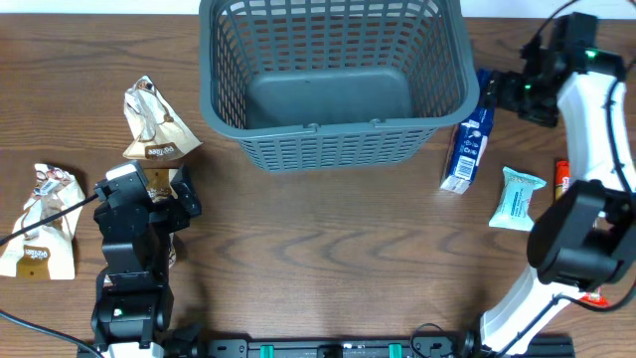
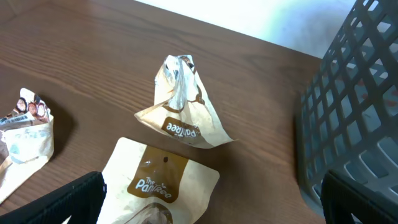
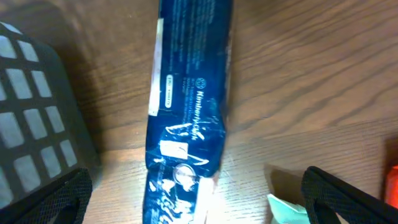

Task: Pack container
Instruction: 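Reach the right gripper to the blue tissue box and grasp it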

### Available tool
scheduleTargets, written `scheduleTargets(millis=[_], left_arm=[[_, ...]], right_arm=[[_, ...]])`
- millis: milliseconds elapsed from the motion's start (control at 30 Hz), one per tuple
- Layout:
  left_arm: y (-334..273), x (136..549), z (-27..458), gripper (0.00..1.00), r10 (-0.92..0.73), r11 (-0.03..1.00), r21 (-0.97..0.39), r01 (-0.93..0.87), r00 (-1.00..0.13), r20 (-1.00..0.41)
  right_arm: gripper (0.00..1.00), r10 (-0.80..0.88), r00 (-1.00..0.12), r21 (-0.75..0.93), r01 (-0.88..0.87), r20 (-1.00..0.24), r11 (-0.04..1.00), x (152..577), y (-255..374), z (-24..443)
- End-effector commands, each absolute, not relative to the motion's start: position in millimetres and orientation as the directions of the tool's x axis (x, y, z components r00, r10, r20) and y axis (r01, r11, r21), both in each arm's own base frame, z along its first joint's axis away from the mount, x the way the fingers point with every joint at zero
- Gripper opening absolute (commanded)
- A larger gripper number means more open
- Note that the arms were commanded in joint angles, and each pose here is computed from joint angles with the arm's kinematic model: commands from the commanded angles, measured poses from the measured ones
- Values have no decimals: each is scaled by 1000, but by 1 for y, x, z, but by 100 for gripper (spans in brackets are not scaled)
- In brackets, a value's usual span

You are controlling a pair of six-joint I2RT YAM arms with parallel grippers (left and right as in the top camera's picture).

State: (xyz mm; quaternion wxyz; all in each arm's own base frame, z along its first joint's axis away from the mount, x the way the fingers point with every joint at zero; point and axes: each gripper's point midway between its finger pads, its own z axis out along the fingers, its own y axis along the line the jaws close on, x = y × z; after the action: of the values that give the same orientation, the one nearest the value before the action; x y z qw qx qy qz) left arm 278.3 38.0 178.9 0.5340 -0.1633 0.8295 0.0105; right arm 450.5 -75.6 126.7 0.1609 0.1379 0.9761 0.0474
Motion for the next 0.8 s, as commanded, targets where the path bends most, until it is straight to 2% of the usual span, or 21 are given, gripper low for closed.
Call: scheduleTargets(millis=[0, 767], left_arm=[[37, 281, 193, 99, -256, 949, -164, -269, -354, -899], [37, 281, 193, 99, -256, 949, -163, -270, -355, -899]], right_arm=[[96, 329, -894, 78, 321, -303, 944, 454, -80, 121], [96, 363, -921, 54, 359, -143, 932, 458, -70, 31]])
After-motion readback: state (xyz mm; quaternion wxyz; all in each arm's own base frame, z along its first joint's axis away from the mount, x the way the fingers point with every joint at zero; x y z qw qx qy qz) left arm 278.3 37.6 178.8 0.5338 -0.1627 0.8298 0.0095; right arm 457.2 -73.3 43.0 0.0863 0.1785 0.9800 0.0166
